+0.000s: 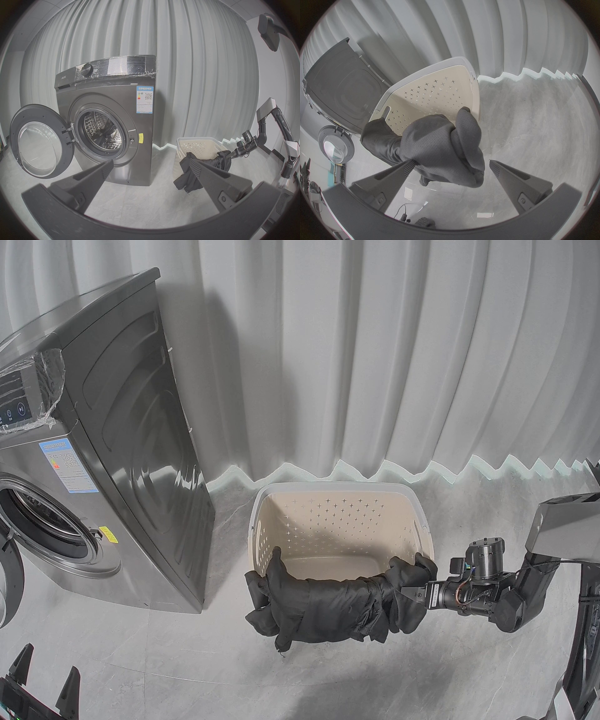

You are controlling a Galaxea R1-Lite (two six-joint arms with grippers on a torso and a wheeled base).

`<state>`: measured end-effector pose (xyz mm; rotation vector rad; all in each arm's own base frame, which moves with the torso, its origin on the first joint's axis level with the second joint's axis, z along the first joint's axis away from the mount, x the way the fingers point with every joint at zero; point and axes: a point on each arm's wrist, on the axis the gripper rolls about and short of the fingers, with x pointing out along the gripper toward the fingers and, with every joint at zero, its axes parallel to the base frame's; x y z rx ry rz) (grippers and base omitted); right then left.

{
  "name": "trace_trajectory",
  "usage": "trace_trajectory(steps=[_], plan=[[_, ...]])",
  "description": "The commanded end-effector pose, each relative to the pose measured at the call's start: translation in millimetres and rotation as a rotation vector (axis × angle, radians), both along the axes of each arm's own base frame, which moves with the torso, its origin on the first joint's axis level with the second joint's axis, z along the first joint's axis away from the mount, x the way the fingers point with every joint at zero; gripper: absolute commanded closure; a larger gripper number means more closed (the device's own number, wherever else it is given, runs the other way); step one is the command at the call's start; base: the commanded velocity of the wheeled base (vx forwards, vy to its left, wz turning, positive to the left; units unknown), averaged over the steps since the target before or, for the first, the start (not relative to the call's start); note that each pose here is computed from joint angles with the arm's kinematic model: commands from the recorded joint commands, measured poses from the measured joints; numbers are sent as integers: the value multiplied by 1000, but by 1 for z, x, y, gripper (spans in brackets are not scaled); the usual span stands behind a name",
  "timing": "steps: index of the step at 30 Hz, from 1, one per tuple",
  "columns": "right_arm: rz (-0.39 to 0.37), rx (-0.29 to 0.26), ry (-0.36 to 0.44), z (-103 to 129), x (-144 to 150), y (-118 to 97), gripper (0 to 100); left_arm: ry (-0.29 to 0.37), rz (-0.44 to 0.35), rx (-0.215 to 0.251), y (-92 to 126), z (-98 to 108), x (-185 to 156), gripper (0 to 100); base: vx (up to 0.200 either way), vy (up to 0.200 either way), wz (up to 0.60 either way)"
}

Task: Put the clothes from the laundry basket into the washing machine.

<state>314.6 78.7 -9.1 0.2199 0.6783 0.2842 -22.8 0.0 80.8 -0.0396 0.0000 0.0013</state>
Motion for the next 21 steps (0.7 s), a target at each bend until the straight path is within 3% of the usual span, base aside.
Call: trace_trajectory(steps=[1,11,12,21], plan=[[1,-2,5,-12,7,2,0,-2,0,0,0,-5,0,0,0,0,0],[4,-1,-27,-15,15,3,0,-2,0,0,0,-5,0,0,0,0,0],[5,0,-32,-15,15,4,100,-2,0,0,0,-5,0,0,0,0,0],[8,4,-42,-14,10,3,100,-2,0,0,0,-5,0,0,0,0,0]])
